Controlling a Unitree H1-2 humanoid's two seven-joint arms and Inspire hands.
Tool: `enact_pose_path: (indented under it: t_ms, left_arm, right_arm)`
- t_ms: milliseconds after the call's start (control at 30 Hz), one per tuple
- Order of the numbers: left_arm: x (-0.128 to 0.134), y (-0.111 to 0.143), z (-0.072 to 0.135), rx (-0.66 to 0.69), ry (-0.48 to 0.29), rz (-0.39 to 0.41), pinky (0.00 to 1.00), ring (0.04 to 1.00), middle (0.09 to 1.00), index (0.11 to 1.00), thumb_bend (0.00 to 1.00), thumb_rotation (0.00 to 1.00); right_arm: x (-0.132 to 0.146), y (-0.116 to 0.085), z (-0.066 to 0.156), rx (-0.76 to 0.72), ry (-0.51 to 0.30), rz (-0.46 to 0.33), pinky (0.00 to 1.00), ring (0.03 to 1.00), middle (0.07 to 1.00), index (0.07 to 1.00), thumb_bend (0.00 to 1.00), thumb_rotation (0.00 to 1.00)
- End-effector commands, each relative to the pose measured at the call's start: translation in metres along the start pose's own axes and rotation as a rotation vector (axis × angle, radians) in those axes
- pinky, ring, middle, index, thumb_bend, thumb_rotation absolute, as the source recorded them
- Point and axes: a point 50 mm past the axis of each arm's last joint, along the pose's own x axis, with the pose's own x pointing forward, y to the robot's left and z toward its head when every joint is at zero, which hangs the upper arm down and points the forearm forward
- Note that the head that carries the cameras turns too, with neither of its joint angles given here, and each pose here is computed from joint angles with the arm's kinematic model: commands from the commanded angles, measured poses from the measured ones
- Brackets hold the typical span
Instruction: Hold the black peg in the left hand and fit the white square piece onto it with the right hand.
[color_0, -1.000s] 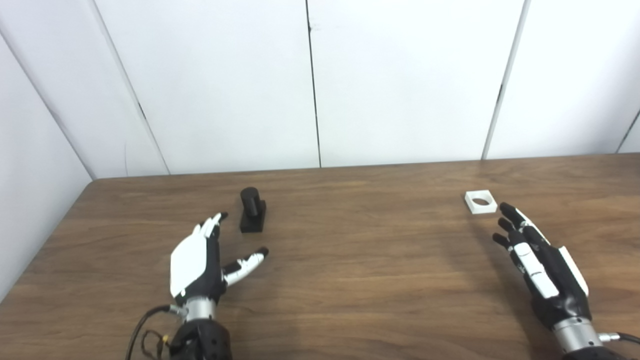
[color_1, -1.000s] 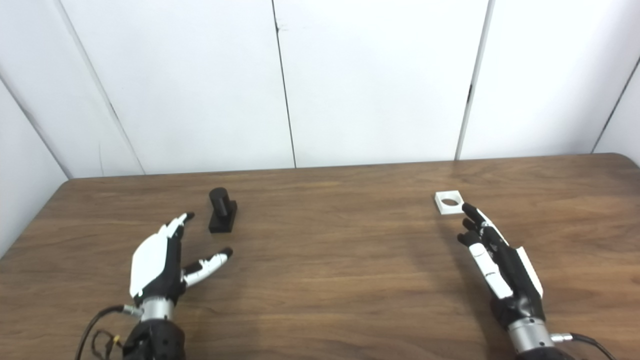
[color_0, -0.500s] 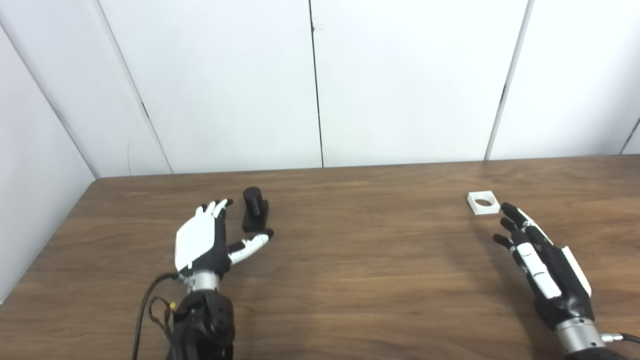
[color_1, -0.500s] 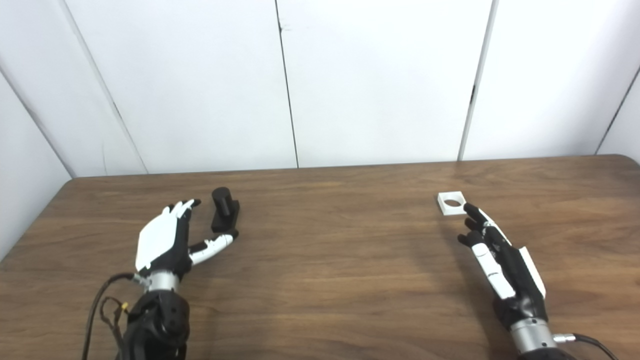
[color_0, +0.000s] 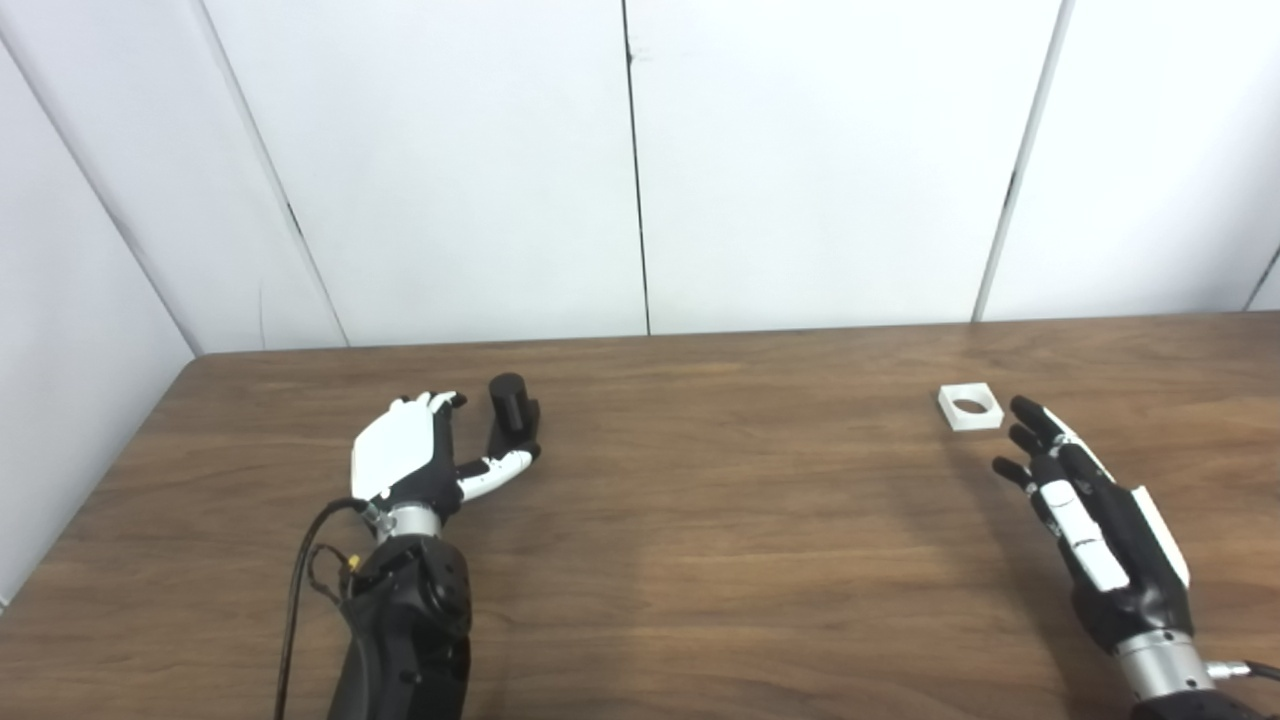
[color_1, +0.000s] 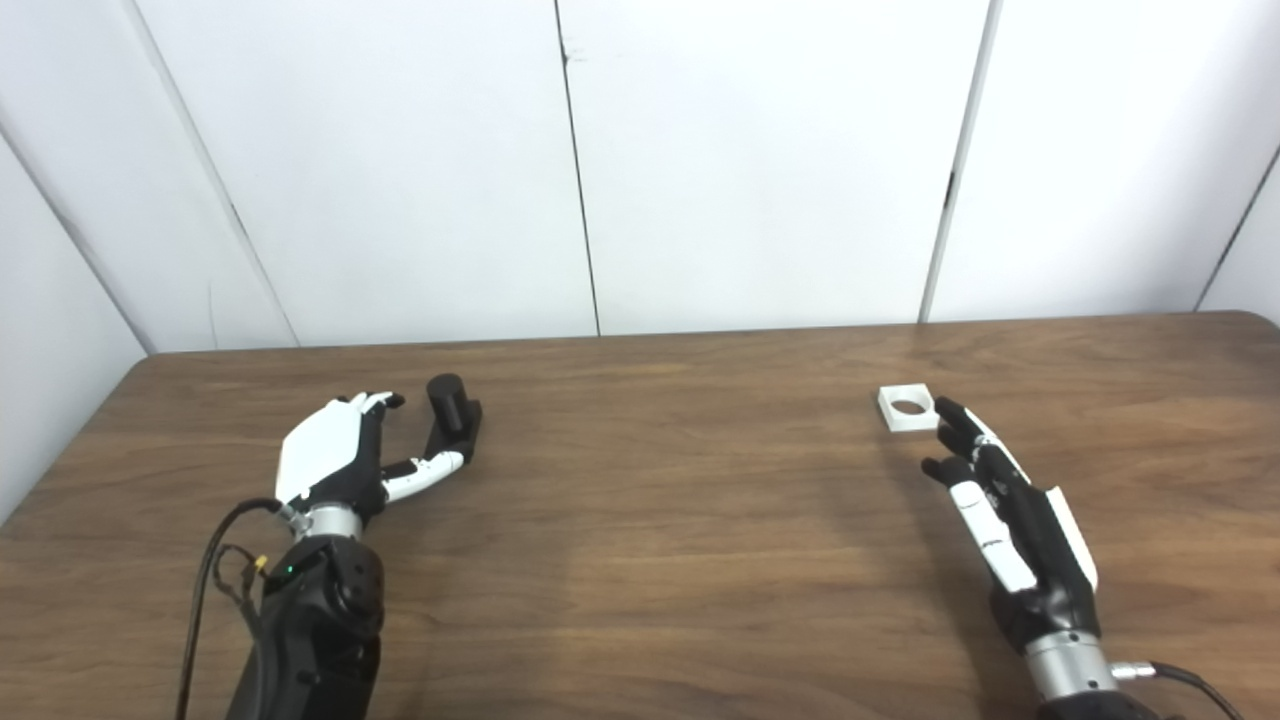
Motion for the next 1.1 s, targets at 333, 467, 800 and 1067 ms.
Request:
enact_pose_path:
  t_ms: [333, 467, 800, 1067]
  left_arm:
    - [0.034, 0.016, 0.013, 0.087, 0.016, 0.056, 0.92, 0.987, 0.937, 0.836, 0.78, 0.64]
    - [0.040, 0.015, 0.017, 0.098, 0.025, 0.036, 0.93, 0.995, 0.943, 0.842, 0.79, 0.66]
    - [0.046, 0.014, 0.034, 0.139, 0.019, -0.005, 0.94, 0.995, 0.944, 0.864, 0.80, 0.68]
    - [0.045, 0.014, 0.047, 0.148, 0.010, -0.028, 0.94, 0.998, 0.954, 0.877, 0.81, 0.69]
  right_arm:
    - [-0.017, 0.000, -0.016, 0.011, 0.036, -0.005, 0.83, 0.937, 0.944, 0.881, 0.57, 0.69]
    - [-0.018, 0.000, -0.015, 0.021, 0.037, -0.004, 0.83, 0.944, 0.952, 0.885, 0.57, 0.69]
    - [-0.020, 0.001, -0.018, 0.005, 0.036, 0.002, 0.83, 0.936, 0.938, 0.879, 0.55, 0.69]
    - [-0.018, 0.006, -0.022, 0.025, 0.040, 0.006, 0.86, 0.947, 0.940, 0.878, 0.56, 0.70]
